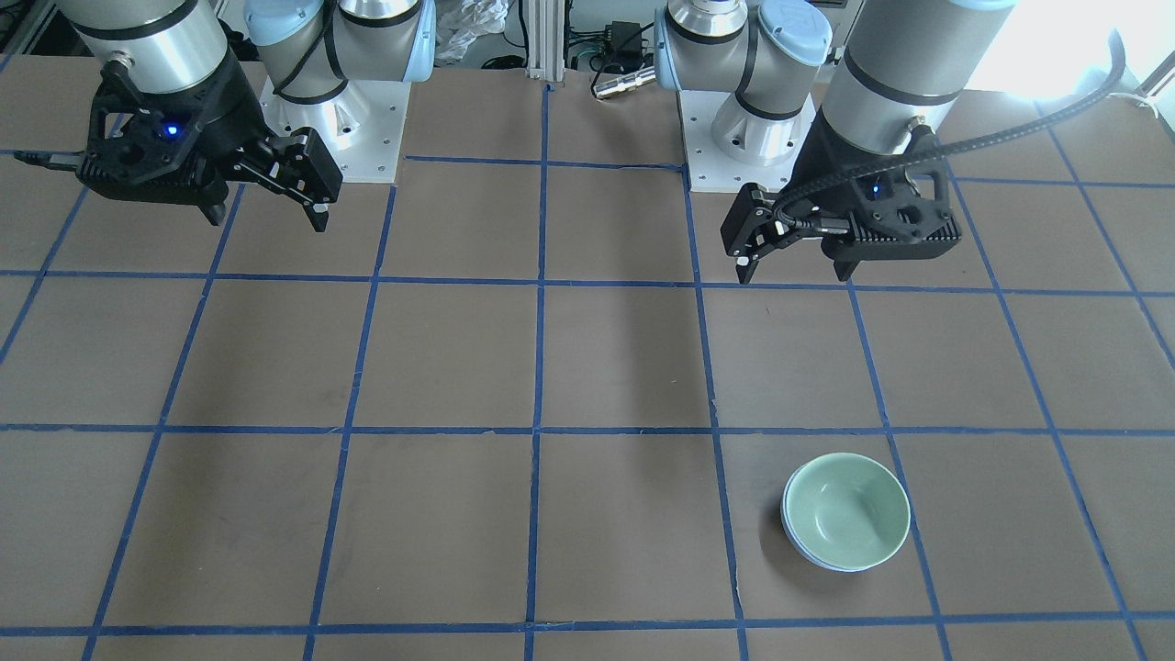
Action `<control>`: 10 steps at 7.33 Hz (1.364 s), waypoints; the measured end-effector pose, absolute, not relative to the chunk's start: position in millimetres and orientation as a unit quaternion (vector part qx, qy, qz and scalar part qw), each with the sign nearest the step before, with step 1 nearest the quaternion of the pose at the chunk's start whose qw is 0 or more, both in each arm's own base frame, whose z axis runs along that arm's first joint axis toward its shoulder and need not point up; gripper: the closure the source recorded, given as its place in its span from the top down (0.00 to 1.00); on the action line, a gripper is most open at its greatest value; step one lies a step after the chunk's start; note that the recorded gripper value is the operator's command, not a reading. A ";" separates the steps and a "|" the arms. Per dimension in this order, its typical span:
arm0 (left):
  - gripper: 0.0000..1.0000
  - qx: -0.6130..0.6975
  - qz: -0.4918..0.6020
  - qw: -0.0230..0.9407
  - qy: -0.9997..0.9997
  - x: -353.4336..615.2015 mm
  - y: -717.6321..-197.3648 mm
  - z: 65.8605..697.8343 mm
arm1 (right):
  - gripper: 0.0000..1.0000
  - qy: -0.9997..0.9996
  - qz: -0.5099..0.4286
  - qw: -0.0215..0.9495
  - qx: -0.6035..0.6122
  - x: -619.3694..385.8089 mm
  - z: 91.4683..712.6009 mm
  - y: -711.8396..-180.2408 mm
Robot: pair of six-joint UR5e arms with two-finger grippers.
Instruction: Stack green bowl on blue bowl
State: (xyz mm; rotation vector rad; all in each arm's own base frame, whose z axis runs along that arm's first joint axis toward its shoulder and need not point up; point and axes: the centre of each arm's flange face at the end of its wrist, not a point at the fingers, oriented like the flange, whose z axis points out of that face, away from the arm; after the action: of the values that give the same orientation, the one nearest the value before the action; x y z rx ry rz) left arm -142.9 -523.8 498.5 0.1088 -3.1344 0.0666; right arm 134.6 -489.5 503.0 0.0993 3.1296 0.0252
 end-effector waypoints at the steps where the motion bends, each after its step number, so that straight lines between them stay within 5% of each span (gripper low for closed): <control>1: 1.00 0.035 0.019 0.001 -0.999 -141.1 -519.9 501.8 | 1.00 0.999 0.008 0.005 0.032 134.6 503.0 -489.5; 10: 1.00 0.032 0.025 0.000 -0.999 -141.0 -511.6 509.8 | 1.00 0.999 0.008 0.005 0.032 134.6 502.9 -489.4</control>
State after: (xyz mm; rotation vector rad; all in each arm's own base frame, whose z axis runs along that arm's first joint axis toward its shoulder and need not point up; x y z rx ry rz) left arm -141.0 -511.6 509.8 0.0999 -3.1389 0.0780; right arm 134.6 -489.4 502.9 0.0993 3.1296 0.0263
